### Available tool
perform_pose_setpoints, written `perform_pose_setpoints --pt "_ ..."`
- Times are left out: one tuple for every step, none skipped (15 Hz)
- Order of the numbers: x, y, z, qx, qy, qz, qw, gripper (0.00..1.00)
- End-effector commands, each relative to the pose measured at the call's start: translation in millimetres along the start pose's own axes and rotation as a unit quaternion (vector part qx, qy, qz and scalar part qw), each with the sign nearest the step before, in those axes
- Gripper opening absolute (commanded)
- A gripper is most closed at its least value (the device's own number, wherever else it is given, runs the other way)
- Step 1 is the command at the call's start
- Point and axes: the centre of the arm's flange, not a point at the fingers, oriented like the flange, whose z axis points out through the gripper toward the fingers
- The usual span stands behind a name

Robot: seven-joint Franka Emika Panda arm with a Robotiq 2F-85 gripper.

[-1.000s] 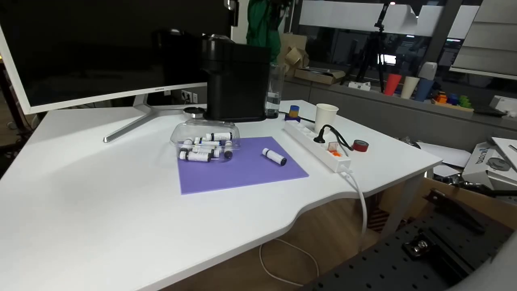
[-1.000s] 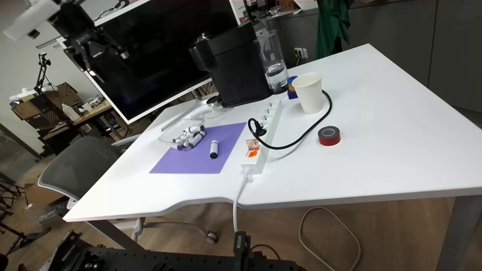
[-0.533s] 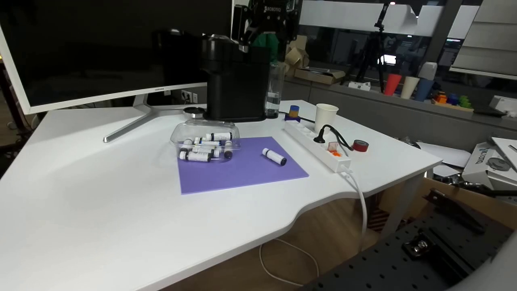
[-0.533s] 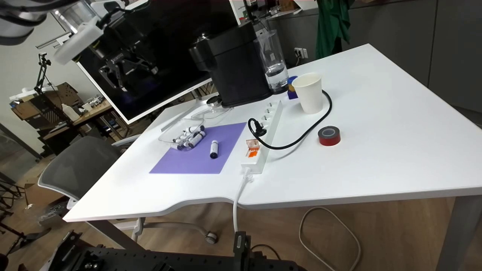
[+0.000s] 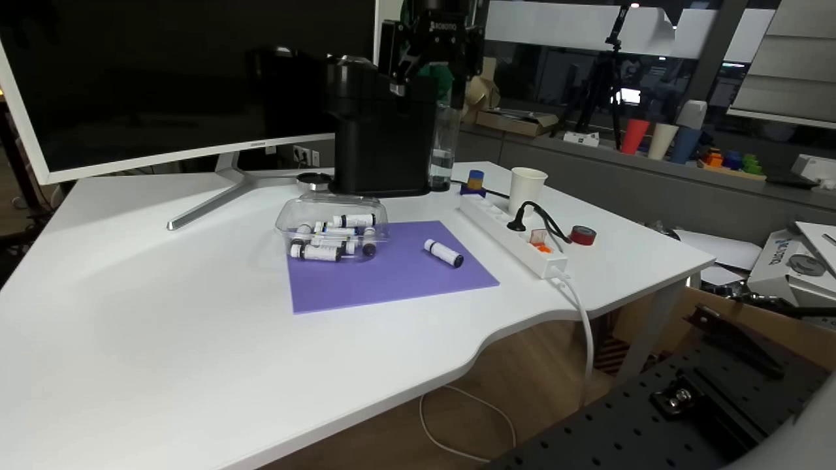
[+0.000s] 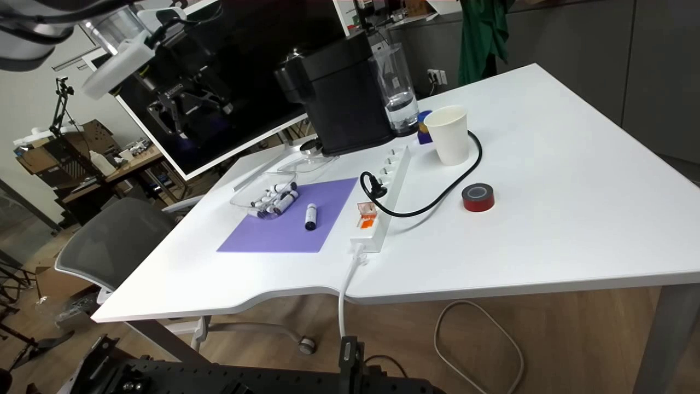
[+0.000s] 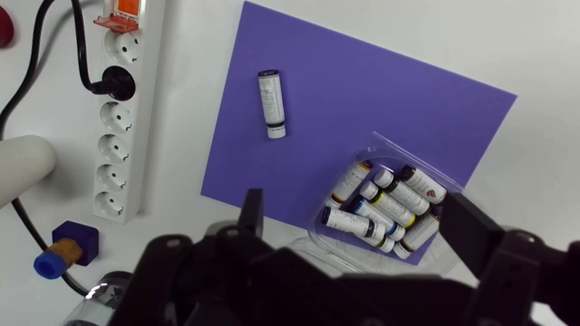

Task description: Remove the bottle from the table and put it in the container

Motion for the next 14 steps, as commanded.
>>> perform_pose_setpoints --pt "-3 34 46 -0.001 -0.02 0.016 0.9997 1.0" --pt "-4 43 60 -0.002 -0.028 0.022 0.9994 1.0" --pt "-4 51 74 -0.004 -0.036 0.026 0.999 1.0" --pt "-5 59 87 -0.004 -0.044 0.031 0.9985 1.0" --pt "-5 66 100 -0.003 -0.051 0.033 0.9981 1.0" --pt "-6 71 112 -0.006 -0.059 0.037 0.9976 1.0" --pt "-6 74 124 -0.005 -0.068 0.038 0.997 1.0" --pt "-6 76 134 -0.005 -0.075 0.039 0.9964 1.0" --pt "-7 78 144 -0.005 -0.083 0.037 0.9958 1.0" --pt "-6 78 153 -0.004 -0.089 0.036 0.9954 1.0" --pt "-5 76 160 -0.002 -0.095 0.033 0.9949 1.0" --pt "-4 75 167 -0.001 -0.101 0.031 0.9944 1.0" --pt "-2 74 174 -0.001 -0.106 0.028 0.9939 1.0" --pt "-1 73 180 0.0 -0.111 0.026 0.9935 1.0"
